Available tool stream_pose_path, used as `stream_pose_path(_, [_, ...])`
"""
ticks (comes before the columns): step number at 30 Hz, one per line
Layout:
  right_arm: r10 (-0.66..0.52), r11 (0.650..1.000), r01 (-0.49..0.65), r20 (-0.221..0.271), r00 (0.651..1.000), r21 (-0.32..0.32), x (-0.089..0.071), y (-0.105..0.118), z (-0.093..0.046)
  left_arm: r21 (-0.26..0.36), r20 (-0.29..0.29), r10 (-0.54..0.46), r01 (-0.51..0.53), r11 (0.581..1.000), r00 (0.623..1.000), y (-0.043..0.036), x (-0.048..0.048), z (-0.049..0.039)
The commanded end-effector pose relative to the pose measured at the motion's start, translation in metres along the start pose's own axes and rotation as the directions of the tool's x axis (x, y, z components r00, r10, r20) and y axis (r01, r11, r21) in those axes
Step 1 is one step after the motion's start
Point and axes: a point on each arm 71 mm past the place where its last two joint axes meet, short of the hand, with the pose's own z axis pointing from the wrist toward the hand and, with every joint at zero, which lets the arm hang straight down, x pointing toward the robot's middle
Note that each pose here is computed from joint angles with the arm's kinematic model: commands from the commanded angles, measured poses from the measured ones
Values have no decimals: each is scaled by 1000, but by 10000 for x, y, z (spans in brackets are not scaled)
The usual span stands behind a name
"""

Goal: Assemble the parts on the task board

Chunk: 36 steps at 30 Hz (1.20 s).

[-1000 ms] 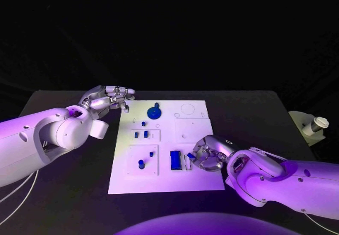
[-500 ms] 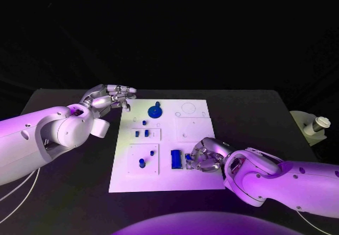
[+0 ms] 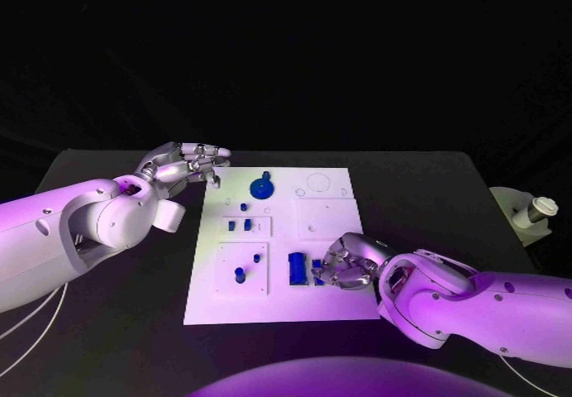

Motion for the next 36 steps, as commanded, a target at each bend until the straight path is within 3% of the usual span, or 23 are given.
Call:
stream_pose_path(1, [-17,1000,17,-3,1000,-17,13,21,0,4,-21,-6,7,1000,1000,-7,28,2])
stream_pose_path(13, [-25,999,25,-5,1000,-27,-1,5,-19,1,-20,-6,6,1000,1000,-5,24,1])
stream_pose_path(26, [-40,996,36,-52,998,-80,-17,-18,-104,-2,-17,-4,4,1000,1000,-1,8,-9])
stream_pose_path(36, [-42,996,38,-61,997,-79,-38,-73,-123,-6,-16,-3,3,1000,1000,16,1,-12])
